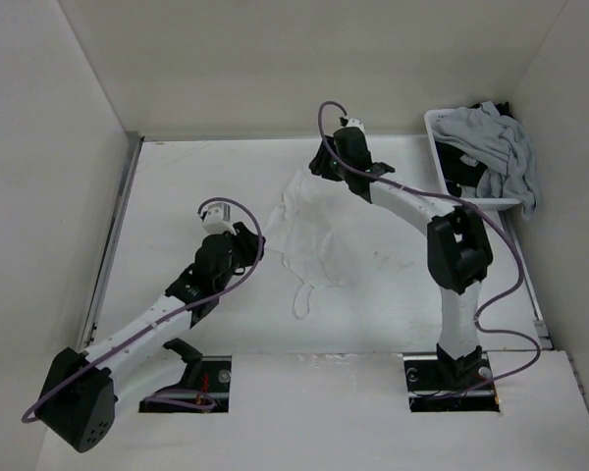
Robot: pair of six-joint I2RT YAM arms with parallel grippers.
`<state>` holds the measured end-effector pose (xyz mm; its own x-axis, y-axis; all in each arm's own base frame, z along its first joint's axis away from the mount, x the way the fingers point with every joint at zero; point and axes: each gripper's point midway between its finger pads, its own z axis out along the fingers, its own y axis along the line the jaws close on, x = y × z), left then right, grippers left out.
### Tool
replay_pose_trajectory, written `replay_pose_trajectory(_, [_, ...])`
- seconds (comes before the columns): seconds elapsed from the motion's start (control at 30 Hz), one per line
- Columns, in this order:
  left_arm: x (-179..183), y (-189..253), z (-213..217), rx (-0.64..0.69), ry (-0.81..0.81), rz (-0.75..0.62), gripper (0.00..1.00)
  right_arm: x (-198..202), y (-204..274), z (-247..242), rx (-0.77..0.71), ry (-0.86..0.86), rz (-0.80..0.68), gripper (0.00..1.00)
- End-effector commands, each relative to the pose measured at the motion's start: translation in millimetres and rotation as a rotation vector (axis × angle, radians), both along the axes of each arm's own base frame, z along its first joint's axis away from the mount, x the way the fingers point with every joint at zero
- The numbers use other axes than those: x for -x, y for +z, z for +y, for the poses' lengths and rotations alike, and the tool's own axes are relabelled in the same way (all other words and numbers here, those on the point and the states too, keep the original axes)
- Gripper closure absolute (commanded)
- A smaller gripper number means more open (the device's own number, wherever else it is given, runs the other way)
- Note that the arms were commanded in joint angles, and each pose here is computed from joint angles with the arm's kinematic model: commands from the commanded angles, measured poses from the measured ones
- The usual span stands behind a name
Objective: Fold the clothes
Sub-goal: Move the tank top to the center of the board
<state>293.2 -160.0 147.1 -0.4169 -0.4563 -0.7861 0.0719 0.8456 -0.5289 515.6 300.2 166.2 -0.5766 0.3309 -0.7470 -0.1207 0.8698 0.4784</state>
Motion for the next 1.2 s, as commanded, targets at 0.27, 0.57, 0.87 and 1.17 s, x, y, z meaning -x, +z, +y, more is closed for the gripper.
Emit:
replay_pose_trajectory(0.27, [41, -22, -132, -0.283, -0.382, -0.068, 0.77, 152, 13, -96, -0.095, -0.144, -0.117, 0.96])
replay_pose_trajectory(0.57, [41, -61, -201, -0.467, -0.477, 0.002, 0.77, 213, -38, -161, -0.189, -0.271, -0.048, 0.86])
replay_pose_trajectory(0.87, [45, -80, -223, -0.521, -0.514, 0.01, 0.73, 224, -50, -167, -0.217, -0.249, -0.042, 0.76])
replay_pose_trajectory(1.17, [41, -92, -220, -0.537, -0.513, 0.035, 0.73, 230, -59, -171, -0.217, -0.249, -0.034, 0.74])
